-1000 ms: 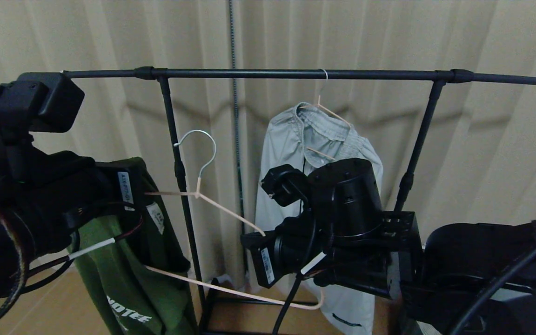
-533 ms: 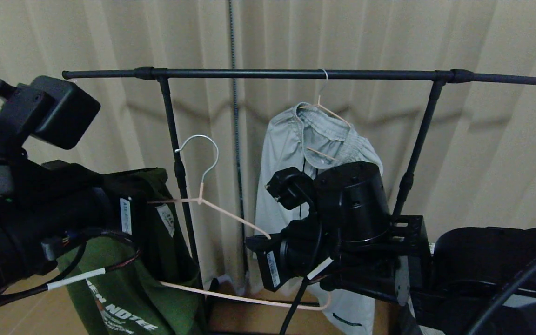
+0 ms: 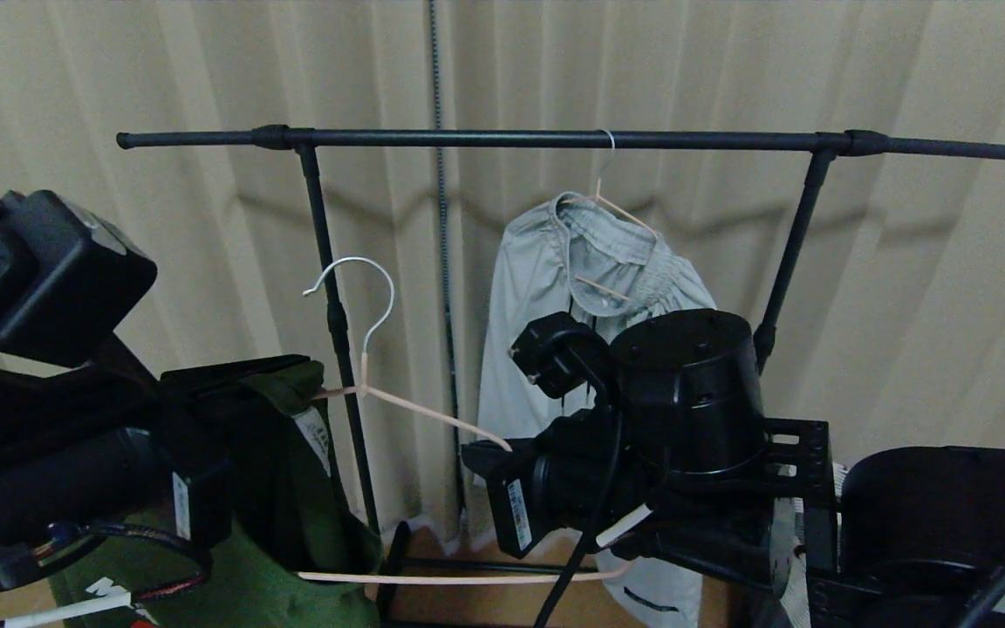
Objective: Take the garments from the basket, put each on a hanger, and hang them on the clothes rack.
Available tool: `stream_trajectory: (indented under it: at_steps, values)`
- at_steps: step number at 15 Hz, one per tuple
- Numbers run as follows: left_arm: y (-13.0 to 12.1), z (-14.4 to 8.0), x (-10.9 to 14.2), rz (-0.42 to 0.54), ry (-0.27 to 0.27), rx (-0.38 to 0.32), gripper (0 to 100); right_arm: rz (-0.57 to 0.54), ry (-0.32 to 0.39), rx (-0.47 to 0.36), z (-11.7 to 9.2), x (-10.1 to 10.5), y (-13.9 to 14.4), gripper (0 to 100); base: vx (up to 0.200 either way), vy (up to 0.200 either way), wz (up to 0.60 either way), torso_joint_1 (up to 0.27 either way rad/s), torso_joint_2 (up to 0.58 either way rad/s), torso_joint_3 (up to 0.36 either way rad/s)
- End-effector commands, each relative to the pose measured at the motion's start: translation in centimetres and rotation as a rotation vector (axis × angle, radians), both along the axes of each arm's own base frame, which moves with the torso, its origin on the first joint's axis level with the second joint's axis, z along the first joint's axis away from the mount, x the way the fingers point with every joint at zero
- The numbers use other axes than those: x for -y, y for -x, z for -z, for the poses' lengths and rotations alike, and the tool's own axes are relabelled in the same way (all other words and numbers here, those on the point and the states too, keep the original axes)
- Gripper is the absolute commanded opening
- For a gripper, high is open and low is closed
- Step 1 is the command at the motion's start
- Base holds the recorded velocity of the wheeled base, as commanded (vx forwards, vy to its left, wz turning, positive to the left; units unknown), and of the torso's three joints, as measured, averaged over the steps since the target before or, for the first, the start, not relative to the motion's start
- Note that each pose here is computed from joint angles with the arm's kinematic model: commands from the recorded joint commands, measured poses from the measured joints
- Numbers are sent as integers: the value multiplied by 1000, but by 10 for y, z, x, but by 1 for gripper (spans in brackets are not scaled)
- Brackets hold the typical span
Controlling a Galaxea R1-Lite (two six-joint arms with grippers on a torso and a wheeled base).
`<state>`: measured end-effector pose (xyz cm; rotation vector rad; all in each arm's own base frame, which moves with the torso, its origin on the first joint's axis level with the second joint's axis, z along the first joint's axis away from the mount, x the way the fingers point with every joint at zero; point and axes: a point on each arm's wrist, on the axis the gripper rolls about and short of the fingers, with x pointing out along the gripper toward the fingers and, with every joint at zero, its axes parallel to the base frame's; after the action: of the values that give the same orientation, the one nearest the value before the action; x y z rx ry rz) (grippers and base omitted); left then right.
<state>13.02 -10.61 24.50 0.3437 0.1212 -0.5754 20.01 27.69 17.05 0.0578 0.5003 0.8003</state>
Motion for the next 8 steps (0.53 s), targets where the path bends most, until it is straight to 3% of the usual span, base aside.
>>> stream_trajectory:
  at_steps: [1,3,5,7,8]
  values:
    - [9,4,-8,1,-7,13,0,0,-22,17,-7,7,5,0,0,0,0,0,0,0]
    - [14,7,-12,22,-73,53,0,1,-45,35,-16,14,9,0,0,0,0,0,0,0]
    - [15,7,-12,39,-82,66,0,1,-63,47,-23,17,11,0,0,0,0,0,0,0]
    - [19,11,-9,170,-74,78,0,1,-69,54,-25,17,11,0,0,0,0,0,0,0]
    - [18,13,-9,196,-102,104,0,1,-70,55,-26,16,12,0,0,0,0,0,0,0]
